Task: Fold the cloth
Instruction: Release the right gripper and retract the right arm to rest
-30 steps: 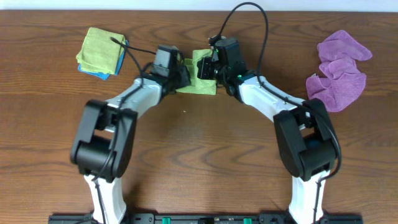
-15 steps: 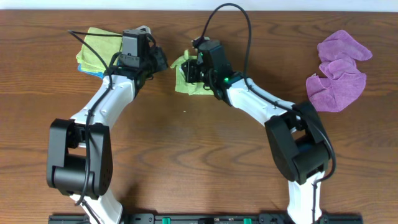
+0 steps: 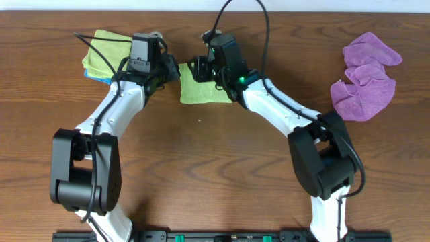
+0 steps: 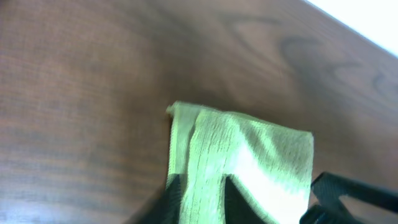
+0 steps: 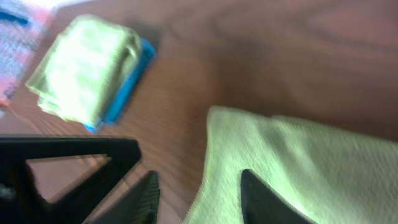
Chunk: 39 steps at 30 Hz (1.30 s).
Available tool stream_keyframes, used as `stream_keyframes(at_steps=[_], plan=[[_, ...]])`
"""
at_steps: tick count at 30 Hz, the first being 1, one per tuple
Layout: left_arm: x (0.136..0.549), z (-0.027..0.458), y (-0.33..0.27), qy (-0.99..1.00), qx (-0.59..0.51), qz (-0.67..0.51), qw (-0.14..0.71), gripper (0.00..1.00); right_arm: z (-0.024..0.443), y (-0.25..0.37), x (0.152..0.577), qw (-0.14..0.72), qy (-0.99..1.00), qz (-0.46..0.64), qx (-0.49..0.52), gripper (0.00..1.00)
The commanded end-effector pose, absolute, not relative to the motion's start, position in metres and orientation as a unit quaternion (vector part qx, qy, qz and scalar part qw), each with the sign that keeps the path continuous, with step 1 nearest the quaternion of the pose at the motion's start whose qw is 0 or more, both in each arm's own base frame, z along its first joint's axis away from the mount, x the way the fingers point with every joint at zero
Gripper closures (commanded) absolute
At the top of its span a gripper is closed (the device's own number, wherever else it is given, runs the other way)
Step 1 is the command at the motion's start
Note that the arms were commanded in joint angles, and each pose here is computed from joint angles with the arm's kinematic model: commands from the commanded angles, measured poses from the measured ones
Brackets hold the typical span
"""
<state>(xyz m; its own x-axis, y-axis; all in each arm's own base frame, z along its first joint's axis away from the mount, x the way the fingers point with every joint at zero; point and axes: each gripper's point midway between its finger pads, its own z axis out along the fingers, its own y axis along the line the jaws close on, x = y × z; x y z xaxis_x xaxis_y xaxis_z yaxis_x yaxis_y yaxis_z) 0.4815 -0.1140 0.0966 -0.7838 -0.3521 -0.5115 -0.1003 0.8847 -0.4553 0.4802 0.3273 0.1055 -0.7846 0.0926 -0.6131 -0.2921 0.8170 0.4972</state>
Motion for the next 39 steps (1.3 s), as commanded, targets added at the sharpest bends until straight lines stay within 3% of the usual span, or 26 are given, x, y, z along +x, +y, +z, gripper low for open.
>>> stream_keyframes(at_steps=[1, 3, 7, 12, 20, 39], plan=[[0.481, 0.117, -0.111, 0.918, -0.115, -0.218, 0.310, 0.49, 0.130, 0.307, 0.479, 0.325, 0.900, 0.285, -0.058, 0.36], [0.472, 0.114, -0.114, 0.920, -0.112, -0.242, 0.286, 0.37, 0.138, 0.290, 0.470, 0.313, 0.909, 0.264, -0.070, 0.01], [0.462, 0.113, -0.118, 0.919, -0.110, -0.281, 0.252, 0.05, 0.171, 0.262, 0.450, 0.315, 0.913, 0.233, -0.110, 0.01], [0.455, 0.116, -0.125, 0.914, -0.104, -0.317, 0.231, 0.05, 0.210, 0.219, 0.420, 0.309, 0.920, 0.202, -0.128, 0.01], [0.448, 0.112, -0.127, 0.916, -0.110, -0.322, 0.211, 0.05, 0.224, 0.143, 0.362, 0.269, 0.944, 0.158, -0.106, 0.01], [0.418, 0.097, -0.129, 0.913, -0.212, -0.330, 0.110, 0.05, 0.204, 0.073, 0.201, 0.391, 0.897, 0.196, 0.059, 0.01]])
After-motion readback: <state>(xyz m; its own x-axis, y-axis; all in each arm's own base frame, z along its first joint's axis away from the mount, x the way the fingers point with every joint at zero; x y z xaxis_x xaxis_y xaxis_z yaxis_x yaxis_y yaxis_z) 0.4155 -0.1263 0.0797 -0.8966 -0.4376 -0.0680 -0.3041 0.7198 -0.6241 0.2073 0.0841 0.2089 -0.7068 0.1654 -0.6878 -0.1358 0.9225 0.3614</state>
